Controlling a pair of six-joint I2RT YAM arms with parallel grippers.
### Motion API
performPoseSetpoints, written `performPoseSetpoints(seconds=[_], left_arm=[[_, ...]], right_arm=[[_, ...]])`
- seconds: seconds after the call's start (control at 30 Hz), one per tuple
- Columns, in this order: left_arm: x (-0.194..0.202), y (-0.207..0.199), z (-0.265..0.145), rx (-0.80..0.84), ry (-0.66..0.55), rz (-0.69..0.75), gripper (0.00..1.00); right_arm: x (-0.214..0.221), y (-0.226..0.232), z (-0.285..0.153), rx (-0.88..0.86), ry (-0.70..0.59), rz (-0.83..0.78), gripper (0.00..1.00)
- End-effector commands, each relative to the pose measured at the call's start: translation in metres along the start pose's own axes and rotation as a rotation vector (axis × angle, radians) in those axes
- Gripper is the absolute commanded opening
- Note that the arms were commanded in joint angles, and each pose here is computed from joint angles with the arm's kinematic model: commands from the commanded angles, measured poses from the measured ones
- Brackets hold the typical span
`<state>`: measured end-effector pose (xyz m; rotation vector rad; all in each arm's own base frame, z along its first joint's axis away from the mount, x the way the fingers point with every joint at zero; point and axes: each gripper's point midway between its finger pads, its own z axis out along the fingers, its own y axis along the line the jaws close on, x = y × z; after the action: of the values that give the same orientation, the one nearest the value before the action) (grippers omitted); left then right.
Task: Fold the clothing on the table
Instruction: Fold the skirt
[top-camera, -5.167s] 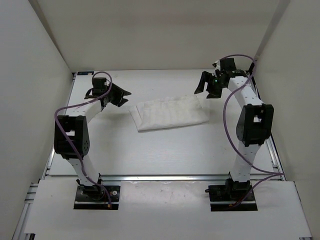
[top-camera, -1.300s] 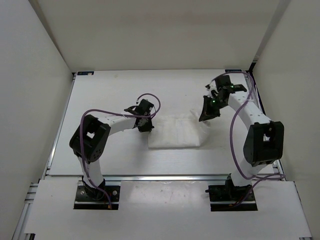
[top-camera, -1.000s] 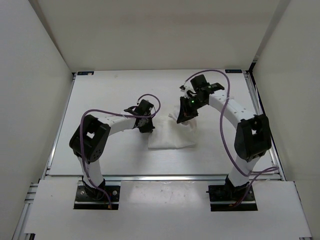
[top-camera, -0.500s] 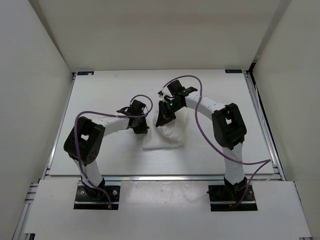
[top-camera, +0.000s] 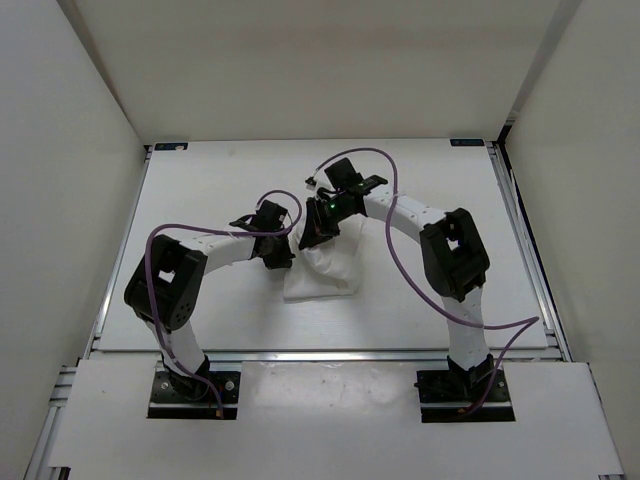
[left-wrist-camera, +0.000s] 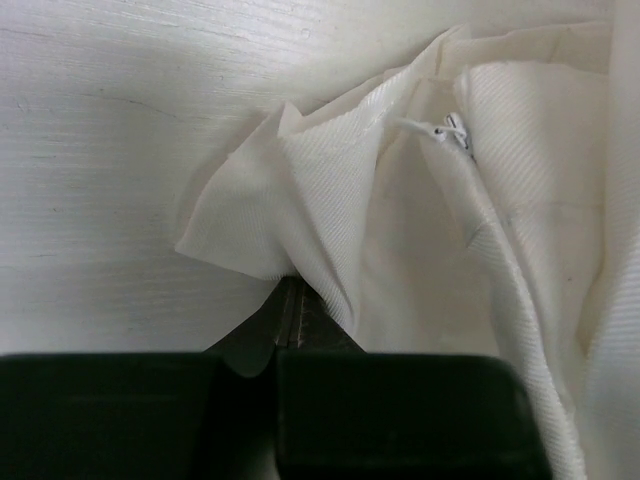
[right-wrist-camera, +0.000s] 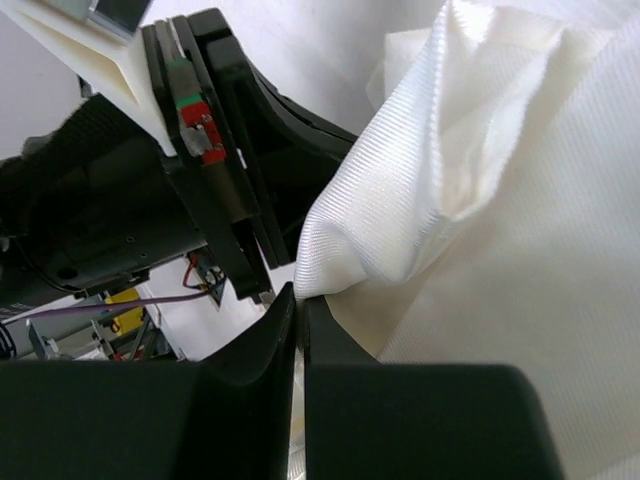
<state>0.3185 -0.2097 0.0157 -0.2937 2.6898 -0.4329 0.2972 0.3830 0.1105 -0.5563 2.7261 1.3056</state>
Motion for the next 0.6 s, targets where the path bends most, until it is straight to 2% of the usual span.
performPoseSetpoints(seconds=[0.0, 0.2, 0.27, 0.33, 0.37, 0.43, 0.47, 0.57], left_arm=[[0.008, 0.014, -0.007, -0.037, 0.017, 0.011, 0.0], [0.008, 0.022, -0.007, -0.055, 0.015, 0.002, 0.0], [0.008, 0.027, -0.007, -0.066, 0.017, -0.008, 0.0], [0.0, 0.032, -0.008, -0.072, 0.008, -0.029, 0.0], [-0.001, 0.036, -0.01, -0.076, 0.006, -0.033, 0.0], [-0.016, 0.051, -0.013, -0.108, -0.025, -0.081, 0.02], [-0.022, 0.057, -0.015, -0.114, -0.038, -0.094, 0.03], [-0.05, 0.082, -0.029, -0.13, -0.094, -0.181, 0.05]], right_arm=[[-0.008, 0.025, -0.003, -0.096, -0.039, -0.052, 0.0], [0.001, 0.021, 0.024, -0.155, 0.045, -0.024, 0.0], [0.007, 0.021, 0.029, -0.202, 0.089, -0.006, 0.13], [0.01, 0.028, 0.026, -0.257, 0.109, -0.003, 0.31], [0.011, 0.031, 0.024, -0.281, 0.11, -0.007, 0.35], [0.008, 0.046, 0.011, -0.323, 0.089, -0.034, 0.5], [0.007, 0.052, 0.008, -0.346, 0.08, -0.051, 0.55], [-0.003, 0.07, -0.025, -0.367, 0.009, -0.076, 0.55]])
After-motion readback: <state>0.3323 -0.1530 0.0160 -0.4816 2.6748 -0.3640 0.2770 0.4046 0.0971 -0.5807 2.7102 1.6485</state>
